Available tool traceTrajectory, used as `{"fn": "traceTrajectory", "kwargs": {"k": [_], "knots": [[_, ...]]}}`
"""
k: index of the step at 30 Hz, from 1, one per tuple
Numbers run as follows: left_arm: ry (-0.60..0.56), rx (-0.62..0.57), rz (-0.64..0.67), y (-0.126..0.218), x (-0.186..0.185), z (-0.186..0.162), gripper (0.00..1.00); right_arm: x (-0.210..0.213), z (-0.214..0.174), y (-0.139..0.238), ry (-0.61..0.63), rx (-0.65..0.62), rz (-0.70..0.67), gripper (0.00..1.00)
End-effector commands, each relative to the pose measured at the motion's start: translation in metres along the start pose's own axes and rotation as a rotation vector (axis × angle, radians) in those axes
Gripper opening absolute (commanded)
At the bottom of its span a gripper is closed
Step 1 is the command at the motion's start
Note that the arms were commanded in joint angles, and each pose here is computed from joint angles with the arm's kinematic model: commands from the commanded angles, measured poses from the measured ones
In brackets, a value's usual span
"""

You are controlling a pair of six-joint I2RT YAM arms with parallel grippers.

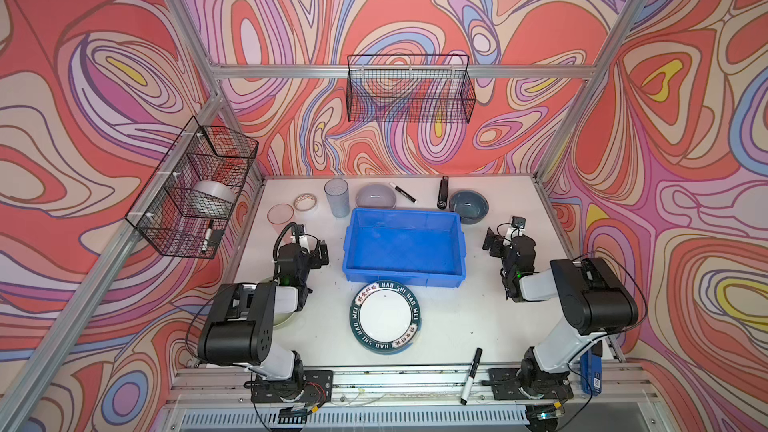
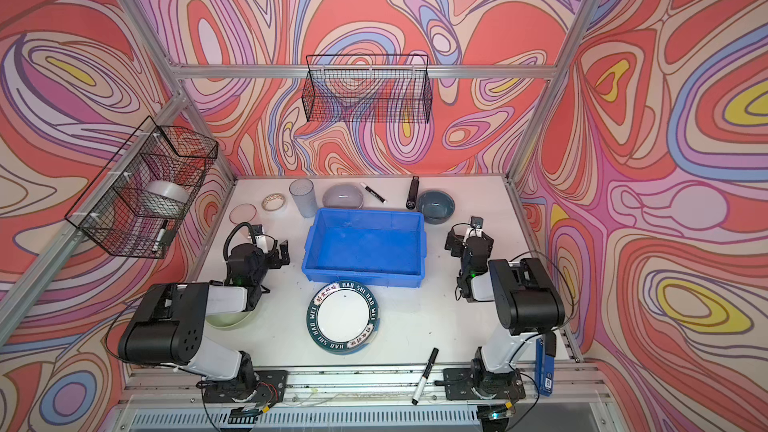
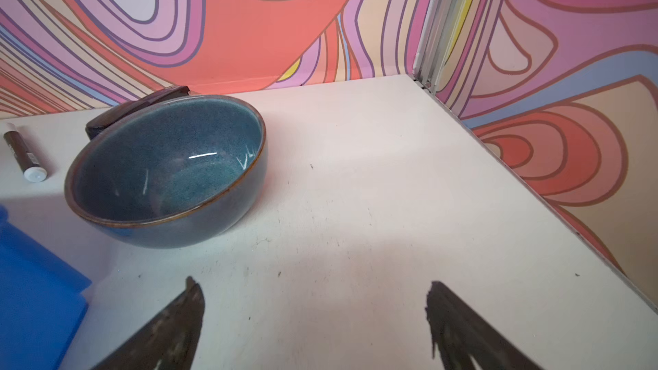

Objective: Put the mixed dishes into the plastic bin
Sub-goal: 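Move both grippers from rest toward the plate stack in front of the bin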

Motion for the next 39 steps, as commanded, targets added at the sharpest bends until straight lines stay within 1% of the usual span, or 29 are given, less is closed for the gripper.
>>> {"fn": "traceTrajectory", "kwargs": {"k": [1,5,8,26,29,32,35,36,37,39], "knots": [[-0.007,-0.022,0.0,-0.001,0.001,0.006,1.0,-0.002,0.006,-0.002,-0.008,-0.018,-0.01,0.99],[-0.008,-0.022,-0.003,-0.002,0.0,0.006,1.0,-0.002,0.006,-0.002,-0.008,-0.018,-0.009,0.98],[-0.025,-0.008,-0.048,-0.003,-0.007,0.005,1.0,-0.002,0.006,-0.002,-0.007,-0.017,-0.01,0.98],[-0.024,-0.012,-0.046,-0.002,-0.007,0.005,1.0,-0.002,0.006,-0.002,-0.007,-0.021,-0.01,0.99],[-0.031,-0.018,-0.058,-0.001,-0.009,0.007,1.0,-0.003,0.011,0.0,-0.01,-0.023,-0.018,0.99],[-0.015,-0.026,-0.024,0.008,-0.004,0.018,1.0,-0.008,0.027,0.006,-0.009,-0.016,-0.044,0.98],[0.01,0.002,0.026,0.017,0.001,0.031,1.0,-0.016,0.038,0.01,-0.012,0.038,-0.091,0.98],[0.029,0.001,0.068,0.021,0.007,0.036,1.0,-0.023,0.043,0.01,-0.041,0.055,-0.141,0.98],[0.044,0.0,0.096,0.027,0.01,0.041,1.0,-0.026,0.042,0.009,-0.072,0.111,-0.168,0.99],[0.076,0.01,0.14,0.038,0.013,0.05,1.0,-0.024,0.048,0.012,-0.077,0.166,-0.166,0.98]]}}
Point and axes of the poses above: each gripper's point midway between its finger pads, its own y axis back along the fingers, its own x axis along the line the jaws close on, z = x × y, the point moved 1 cm from there along y, back along the fingers, and after that the axes turned 3 degrees about y, right-handed, at the moved point
